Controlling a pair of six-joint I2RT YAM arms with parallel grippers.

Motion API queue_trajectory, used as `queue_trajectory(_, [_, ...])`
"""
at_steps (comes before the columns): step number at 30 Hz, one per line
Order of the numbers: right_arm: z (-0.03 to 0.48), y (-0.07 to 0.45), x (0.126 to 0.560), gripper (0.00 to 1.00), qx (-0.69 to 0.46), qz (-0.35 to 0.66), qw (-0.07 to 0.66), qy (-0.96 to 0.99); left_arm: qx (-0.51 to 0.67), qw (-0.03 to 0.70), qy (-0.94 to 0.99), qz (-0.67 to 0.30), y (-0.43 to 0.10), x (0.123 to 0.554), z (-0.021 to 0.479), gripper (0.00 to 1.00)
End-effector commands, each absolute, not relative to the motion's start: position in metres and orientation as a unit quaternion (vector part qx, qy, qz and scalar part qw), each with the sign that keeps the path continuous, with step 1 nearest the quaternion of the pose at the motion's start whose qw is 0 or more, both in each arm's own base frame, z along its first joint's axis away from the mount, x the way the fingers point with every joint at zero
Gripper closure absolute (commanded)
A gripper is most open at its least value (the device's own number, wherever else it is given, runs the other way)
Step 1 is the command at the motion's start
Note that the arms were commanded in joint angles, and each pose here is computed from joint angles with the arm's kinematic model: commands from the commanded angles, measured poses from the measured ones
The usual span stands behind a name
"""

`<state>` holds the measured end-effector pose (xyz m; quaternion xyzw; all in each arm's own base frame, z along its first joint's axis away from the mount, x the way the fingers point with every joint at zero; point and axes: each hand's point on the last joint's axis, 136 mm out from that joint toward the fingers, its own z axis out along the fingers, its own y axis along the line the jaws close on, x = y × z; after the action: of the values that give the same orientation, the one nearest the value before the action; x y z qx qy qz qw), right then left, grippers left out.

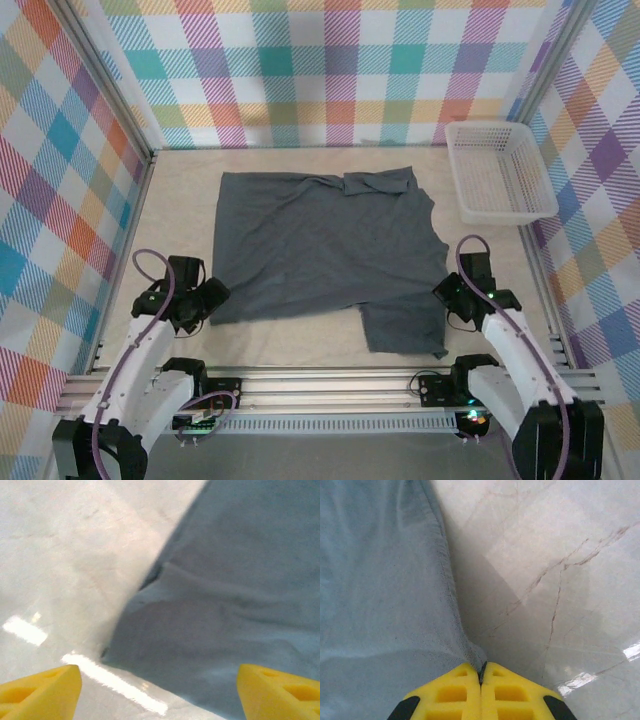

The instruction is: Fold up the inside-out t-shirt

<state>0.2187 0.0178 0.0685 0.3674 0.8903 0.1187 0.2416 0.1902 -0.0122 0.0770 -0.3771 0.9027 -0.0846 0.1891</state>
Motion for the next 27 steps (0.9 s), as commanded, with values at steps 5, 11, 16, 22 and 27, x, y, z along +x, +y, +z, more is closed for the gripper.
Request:
queue_trajectory(5, [0.066,0.014,0.205,0.99,0.387,0.106,0.225,0.888,-0.448,0.138,0.88,-0.079,-0.011,0.17,0.046,0.43])
queue_trajectory(11, [0.065,0.016,0.209,0.98,0.381,0.112,0.224,0.89,-0.457,0.116,0.877,-0.092,-0.019,0.173,0.025,0.49])
queue_trajectory(16, [0.064,0.018,0.209,0.98,0.374,0.114,0.223,0.893,-0.451,0.136,0.877,-0.092,-0.016,0.183,0.025,0.51])
queue_trajectory(22, [0.064,0.018,0.209,0.97,0.372,0.115,0.224,0.893,-0.45,0.129,0.879,-0.091,-0.017,0.184,0.018,0.59])
queue_trajectory(27, [0.066,0.018,0.209,0.97,0.373,0.115,0.224,0.893,-0.451,0.121,0.88,-0.088,-0.017,0.181,0.013,0.59])
